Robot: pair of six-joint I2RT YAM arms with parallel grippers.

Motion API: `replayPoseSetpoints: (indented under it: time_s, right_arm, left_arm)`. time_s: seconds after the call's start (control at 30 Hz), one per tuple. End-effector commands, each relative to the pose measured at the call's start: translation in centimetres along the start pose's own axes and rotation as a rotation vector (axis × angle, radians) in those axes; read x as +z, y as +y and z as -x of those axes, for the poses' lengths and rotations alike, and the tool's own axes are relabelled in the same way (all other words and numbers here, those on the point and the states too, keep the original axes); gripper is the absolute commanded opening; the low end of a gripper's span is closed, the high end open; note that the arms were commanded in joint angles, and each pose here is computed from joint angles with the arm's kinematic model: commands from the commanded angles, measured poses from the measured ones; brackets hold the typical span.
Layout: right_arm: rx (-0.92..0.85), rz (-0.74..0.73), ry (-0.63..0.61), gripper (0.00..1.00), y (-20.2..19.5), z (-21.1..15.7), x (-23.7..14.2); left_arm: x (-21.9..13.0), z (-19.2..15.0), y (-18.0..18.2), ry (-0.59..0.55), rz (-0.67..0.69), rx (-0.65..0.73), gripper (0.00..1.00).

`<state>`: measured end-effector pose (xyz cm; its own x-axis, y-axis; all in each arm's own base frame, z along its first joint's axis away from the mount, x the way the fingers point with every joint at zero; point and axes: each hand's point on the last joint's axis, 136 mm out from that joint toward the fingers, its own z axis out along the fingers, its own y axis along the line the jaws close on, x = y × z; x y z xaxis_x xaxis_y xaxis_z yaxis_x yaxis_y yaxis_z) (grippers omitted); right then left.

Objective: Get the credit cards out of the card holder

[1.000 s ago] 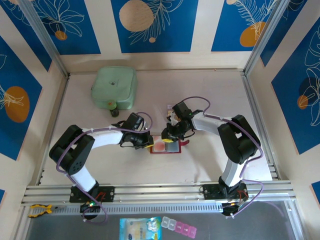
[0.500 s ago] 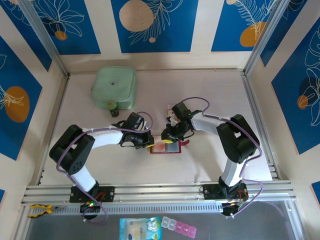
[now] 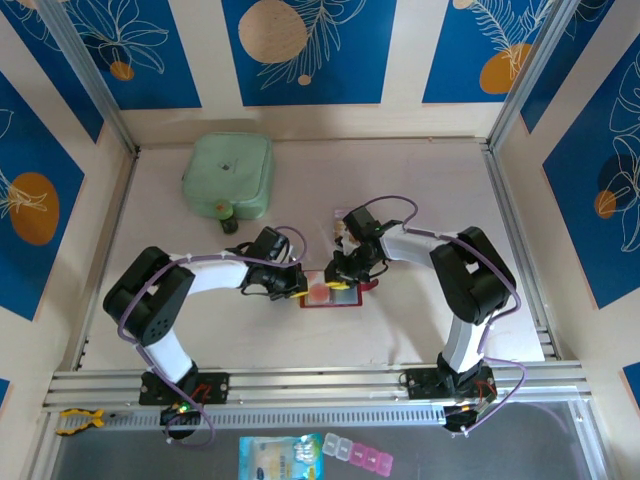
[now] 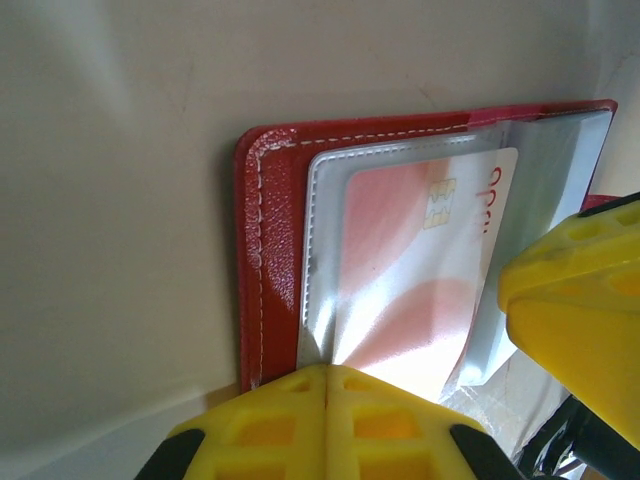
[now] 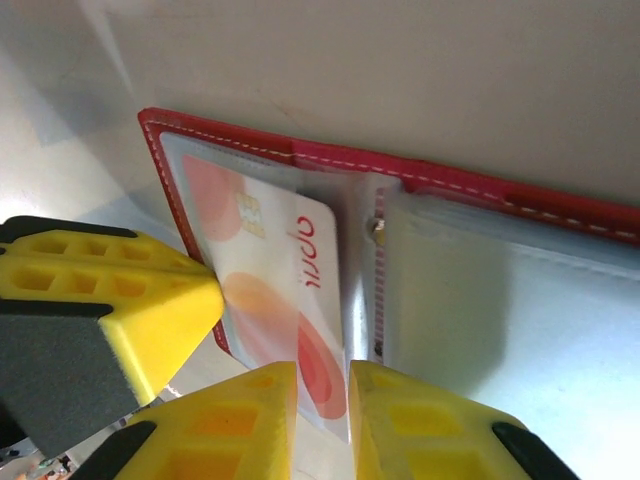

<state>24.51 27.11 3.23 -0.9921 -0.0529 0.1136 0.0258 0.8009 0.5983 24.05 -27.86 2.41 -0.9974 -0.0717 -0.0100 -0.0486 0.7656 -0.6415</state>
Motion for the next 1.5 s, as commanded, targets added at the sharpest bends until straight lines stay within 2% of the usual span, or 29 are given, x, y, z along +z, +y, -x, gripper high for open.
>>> replayPoseSetpoints:
  time_s: [0.0,0.53,1.47]
  right_arm:
    - [-0.009,-0.008,0.029,0.22,0.0,-0.4,0.6]
    - [-0.025,0.086,0.035,0.17,1.4,-0.4,0.9]
    - [-0.004,0.072,0.000,0.07,-0.4,-0.8,-0.4]
  left_arm:
    - [0.0,-0.5,1.5,0.021,0.052,-0.015,0.06]
    - [0.0,-0.5,1.4,0.022,0.049,-0.014,0.06]
    - [0.2,-1.1,2.5,0.028,0.071,-0.047,0.06]
